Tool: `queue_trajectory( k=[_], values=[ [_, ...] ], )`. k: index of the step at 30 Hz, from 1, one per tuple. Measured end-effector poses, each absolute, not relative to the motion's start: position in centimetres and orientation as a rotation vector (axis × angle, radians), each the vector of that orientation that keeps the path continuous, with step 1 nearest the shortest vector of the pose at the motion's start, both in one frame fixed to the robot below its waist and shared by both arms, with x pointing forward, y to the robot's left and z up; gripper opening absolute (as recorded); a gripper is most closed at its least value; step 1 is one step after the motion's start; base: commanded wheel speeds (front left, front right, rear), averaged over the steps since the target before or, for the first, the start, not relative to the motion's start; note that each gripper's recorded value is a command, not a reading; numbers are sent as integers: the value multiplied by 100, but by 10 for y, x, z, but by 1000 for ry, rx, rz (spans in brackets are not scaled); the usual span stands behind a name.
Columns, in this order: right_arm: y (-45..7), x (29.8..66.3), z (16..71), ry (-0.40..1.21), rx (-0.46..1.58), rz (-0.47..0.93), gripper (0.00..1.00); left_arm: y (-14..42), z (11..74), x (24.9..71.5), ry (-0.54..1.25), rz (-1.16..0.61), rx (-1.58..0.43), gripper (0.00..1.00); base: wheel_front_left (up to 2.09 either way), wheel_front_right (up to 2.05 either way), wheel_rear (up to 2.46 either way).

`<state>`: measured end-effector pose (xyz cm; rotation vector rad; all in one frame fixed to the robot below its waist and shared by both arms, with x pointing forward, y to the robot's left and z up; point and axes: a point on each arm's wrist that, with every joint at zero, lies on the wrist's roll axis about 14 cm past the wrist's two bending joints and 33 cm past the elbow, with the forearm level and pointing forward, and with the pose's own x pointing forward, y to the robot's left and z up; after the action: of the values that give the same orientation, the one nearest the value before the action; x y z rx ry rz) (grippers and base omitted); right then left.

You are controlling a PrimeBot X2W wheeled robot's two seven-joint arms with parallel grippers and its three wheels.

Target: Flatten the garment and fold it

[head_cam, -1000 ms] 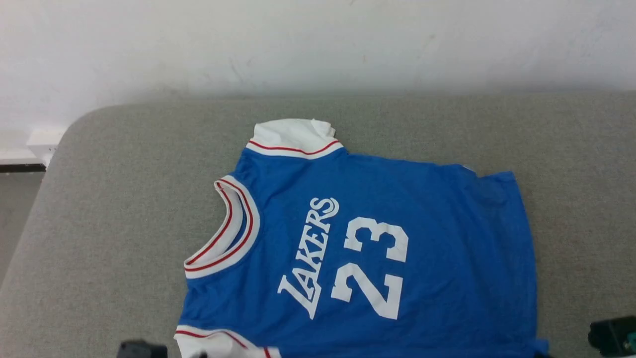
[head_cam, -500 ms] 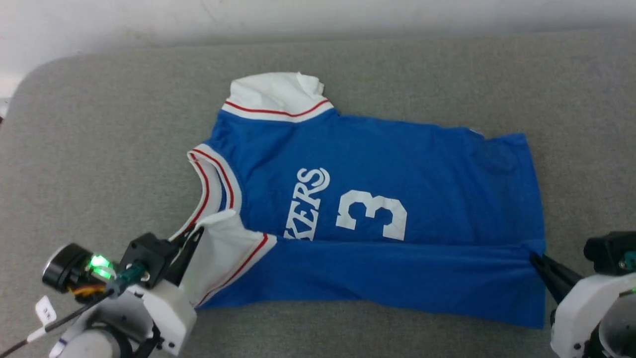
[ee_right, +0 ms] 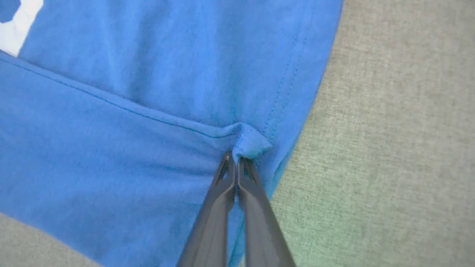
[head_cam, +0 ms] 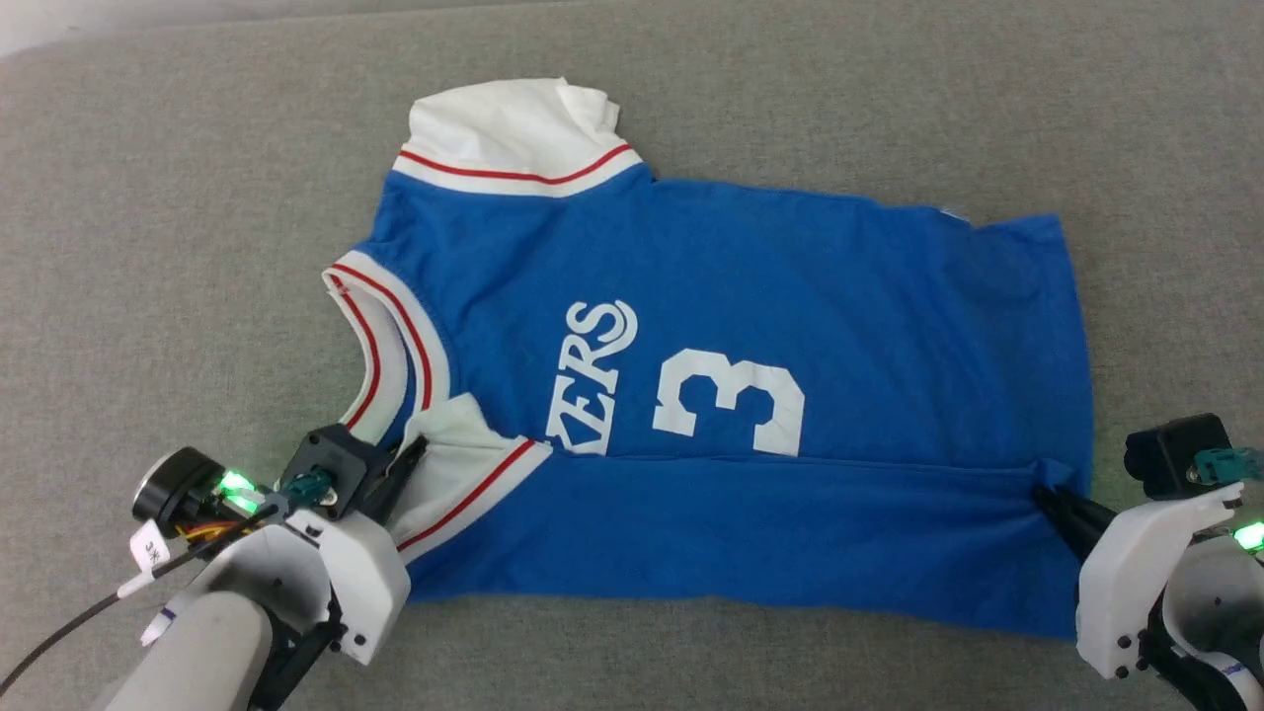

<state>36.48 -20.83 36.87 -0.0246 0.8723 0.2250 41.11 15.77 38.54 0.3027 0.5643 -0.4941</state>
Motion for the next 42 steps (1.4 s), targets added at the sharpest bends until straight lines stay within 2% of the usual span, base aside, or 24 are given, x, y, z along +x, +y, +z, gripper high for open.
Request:
queue_trajectory(
  k=[7,8,9,11,14,15,16,17,18,21,26,32,37,42],
  values=[
    [-206,370,363,887,-22,236,0,159,380,416,568,-483,258,0,0,0,0],
    [-206,370,363,887,-21,237,18,159,380,417,564,-479,246,0,0,0,0],
    [-206,371,364,884,-17,236,100,159,381,418,559,-474,232,0,0,0,0],
    [-205,372,366,871,-11,238,100,159,382,418,550,-461,211,19,0,0,0],
    [-200,377,375,828,8,247,100,160,390,421,519,-425,172,39,0,0,0],
    [-198,377,377,820,15,249,100,161,393,422,507,-409,157,49,0,0,0],
    [-198,377,380,809,18,249,100,163,397,422,493,-392,142,76,0,0,0],
    [-198,376,384,795,21,249,100,164,401,422,478,-373,120,94,0,0,0],
    [-198,376,388,776,27,245,100,166,406,421,460,-354,100,100,0,0,0],
    [-200,376,407,697,35,228,100,171,427,419,372,-293,44,100,0,0,0],
    [-213,381,451,460,20,146,100,187,466,412,189,-168,-1,100,0,0,0],
    [-211,366,482,241,20,72,100,202,493,385,30,-48,-10,100,0,0,0],
    [-210,355,493,122,13,20,100,211,495,362,-1,41,2,100,0,0,0],
    [-207,349,487,113,1,9,100,211,474,345,74,43,35,100,0,0,0]
  ],
)
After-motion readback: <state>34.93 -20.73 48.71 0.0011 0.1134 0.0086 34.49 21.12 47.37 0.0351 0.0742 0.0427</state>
